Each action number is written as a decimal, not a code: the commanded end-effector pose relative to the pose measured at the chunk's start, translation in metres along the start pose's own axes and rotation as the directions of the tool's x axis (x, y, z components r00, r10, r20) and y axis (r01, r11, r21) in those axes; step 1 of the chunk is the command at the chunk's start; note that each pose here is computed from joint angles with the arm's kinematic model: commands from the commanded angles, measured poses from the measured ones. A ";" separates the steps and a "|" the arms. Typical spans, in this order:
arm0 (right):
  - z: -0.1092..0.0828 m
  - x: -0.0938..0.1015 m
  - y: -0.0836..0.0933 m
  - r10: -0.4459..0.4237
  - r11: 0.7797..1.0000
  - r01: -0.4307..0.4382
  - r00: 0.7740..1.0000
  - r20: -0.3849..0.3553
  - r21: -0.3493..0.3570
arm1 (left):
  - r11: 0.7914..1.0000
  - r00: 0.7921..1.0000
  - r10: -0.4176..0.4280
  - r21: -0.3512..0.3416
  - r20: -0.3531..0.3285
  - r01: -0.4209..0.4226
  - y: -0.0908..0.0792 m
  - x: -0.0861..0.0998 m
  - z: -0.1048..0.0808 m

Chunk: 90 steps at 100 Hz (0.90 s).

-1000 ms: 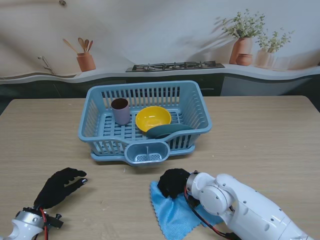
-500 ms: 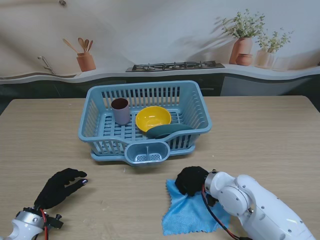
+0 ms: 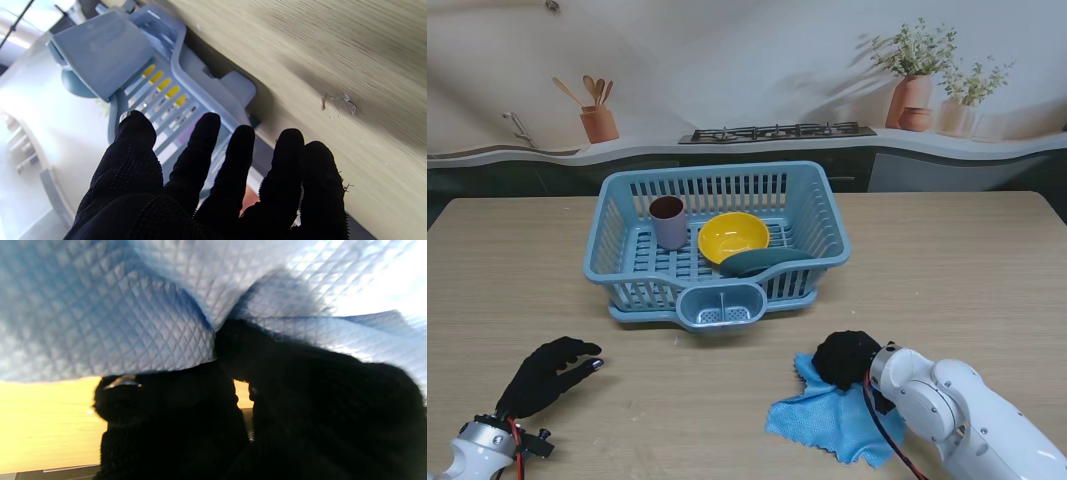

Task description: Clear dishes and wipe the table

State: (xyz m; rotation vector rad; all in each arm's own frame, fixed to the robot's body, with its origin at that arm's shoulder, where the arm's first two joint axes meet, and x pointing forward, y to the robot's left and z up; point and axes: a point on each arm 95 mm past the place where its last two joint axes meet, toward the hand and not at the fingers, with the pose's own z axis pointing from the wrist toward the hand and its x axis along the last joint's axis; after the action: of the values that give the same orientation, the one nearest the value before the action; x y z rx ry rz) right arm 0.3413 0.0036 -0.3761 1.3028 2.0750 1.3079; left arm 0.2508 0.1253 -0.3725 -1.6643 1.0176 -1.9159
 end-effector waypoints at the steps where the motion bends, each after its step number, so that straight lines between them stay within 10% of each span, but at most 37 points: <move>1: 0.004 0.004 -0.023 0.018 0.997 -0.018 1.000 -0.003 0.077 | 1.000 1.000 -0.003 -0.013 0.002 0.004 0.002 0.001 0.000; 52: 0.055 0.096 -0.010 0.149 0.985 -0.130 0.973 -0.174 0.117 | 1.000 1.000 -0.009 -0.008 0.005 0.009 0.002 0.001 0.002; 90: 0.041 0.136 0.013 0.315 0.939 -0.342 0.906 -0.281 -0.049 | 1.000 1.000 -0.011 -0.007 0.007 0.011 0.002 0.001 0.001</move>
State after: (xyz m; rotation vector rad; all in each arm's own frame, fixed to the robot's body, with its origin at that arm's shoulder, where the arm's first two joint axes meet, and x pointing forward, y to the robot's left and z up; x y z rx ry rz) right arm 0.3175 0.1301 -0.3696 1.5554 1.9757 1.7263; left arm 0.2524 0.1247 -0.3728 -1.6700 1.0072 -1.9159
